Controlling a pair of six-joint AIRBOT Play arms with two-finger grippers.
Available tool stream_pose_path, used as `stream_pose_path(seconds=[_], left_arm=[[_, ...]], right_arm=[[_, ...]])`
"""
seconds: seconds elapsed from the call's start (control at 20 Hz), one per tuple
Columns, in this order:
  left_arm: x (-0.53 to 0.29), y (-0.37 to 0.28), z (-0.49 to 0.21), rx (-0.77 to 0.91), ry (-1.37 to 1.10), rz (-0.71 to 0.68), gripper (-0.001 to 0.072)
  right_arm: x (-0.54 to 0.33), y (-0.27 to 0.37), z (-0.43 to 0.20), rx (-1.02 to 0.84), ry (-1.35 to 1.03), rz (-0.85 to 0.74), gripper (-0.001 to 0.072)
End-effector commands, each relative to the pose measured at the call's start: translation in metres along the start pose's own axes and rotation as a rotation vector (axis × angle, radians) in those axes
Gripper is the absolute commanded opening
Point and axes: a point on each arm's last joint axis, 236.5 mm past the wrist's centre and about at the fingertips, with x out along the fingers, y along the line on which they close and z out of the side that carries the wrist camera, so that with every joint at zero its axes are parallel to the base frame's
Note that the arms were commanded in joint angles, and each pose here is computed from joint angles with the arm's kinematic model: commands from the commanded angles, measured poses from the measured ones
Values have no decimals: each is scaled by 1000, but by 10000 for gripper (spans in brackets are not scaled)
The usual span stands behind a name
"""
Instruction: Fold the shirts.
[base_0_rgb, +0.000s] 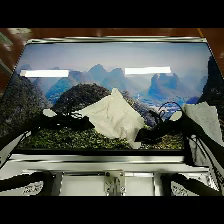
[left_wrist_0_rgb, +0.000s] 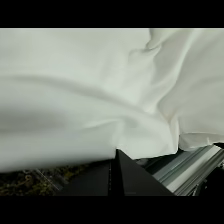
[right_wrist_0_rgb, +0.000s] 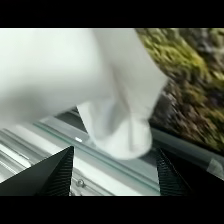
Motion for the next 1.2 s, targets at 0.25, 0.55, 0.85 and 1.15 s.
stream_pose_path(seconds=[0.25,0.55,0.85,1.15], left_arm=[[-49,-24,41,127,-132,-50,33],[-122,-128,62,508,-202,-120,32],[-364,-317,46,952,-861,59,32],[-414,-359,-27,989,-944,-14,32]], right_arm=[[27,7,21,46,-72,-38,140],[-68,49,57,-400,-250,-191,70],[-429,207,11,-754,-1321,-573,70],[-547,282,-134,-838,-1803,-448,70]])
